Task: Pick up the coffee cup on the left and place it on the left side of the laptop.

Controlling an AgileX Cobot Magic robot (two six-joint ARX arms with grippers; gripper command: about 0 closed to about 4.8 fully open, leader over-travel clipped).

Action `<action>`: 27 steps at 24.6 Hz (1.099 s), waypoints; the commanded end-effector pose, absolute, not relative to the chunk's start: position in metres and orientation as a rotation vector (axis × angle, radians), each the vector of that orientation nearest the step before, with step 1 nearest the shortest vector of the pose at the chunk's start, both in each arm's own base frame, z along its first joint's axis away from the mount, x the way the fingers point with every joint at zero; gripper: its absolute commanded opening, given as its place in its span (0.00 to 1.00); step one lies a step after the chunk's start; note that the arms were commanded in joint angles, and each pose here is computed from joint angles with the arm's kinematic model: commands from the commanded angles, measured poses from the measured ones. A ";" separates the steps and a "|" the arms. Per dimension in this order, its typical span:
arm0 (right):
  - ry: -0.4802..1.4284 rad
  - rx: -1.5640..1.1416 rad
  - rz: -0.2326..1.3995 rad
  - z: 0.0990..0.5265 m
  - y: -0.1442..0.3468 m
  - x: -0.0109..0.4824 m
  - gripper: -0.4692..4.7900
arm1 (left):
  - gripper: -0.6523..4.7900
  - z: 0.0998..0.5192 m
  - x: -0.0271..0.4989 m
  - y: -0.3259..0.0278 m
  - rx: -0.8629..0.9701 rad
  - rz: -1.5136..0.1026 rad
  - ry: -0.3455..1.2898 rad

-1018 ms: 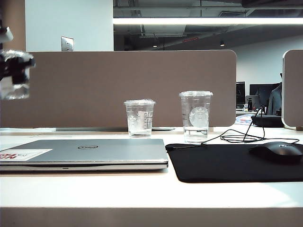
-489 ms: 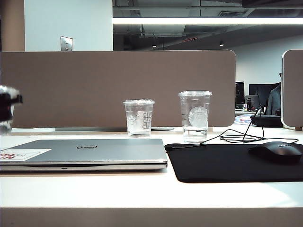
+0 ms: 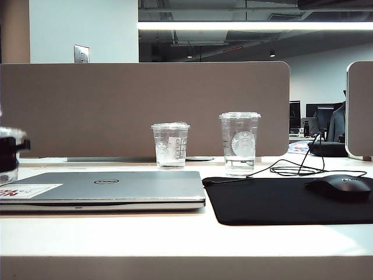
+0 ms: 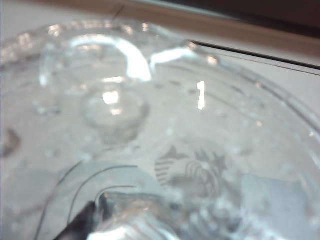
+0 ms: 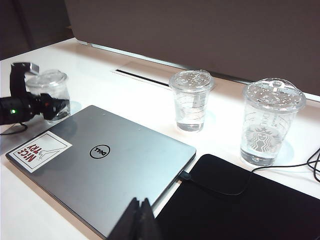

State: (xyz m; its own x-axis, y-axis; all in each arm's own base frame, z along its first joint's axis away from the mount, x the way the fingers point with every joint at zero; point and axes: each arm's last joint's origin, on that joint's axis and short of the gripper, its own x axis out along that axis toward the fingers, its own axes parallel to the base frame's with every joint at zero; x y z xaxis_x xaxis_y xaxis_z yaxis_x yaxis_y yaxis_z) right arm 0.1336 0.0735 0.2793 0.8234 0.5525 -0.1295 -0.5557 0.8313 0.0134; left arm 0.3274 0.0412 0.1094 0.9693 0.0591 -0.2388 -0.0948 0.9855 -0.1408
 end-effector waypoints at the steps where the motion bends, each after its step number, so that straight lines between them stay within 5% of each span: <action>1: 0.103 -0.022 0.594 0.284 0.074 0.133 0.08 | 0.52 0.109 0.329 0.041 -0.154 0.075 0.216; 4: 0.103 -0.022 0.594 0.284 0.074 0.133 0.08 | 0.56 0.109 0.329 0.041 -0.154 0.074 0.214; 10: 0.103 -0.022 0.594 0.284 0.074 0.133 0.08 | 1.00 0.109 0.328 0.041 -0.154 0.069 0.219; 27: 0.100 -0.022 0.593 0.284 0.073 0.133 0.08 | 1.00 0.160 0.292 0.036 -0.081 0.070 0.530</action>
State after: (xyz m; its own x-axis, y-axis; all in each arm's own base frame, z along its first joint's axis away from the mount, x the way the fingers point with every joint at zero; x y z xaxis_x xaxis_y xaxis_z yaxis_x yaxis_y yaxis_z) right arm 0.1335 0.0734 0.2795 0.8235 0.5526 -0.1284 -0.5557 0.8312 0.0133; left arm 0.2972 0.0363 0.1562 0.8786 0.0417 -0.4758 -0.0838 0.9942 -0.0676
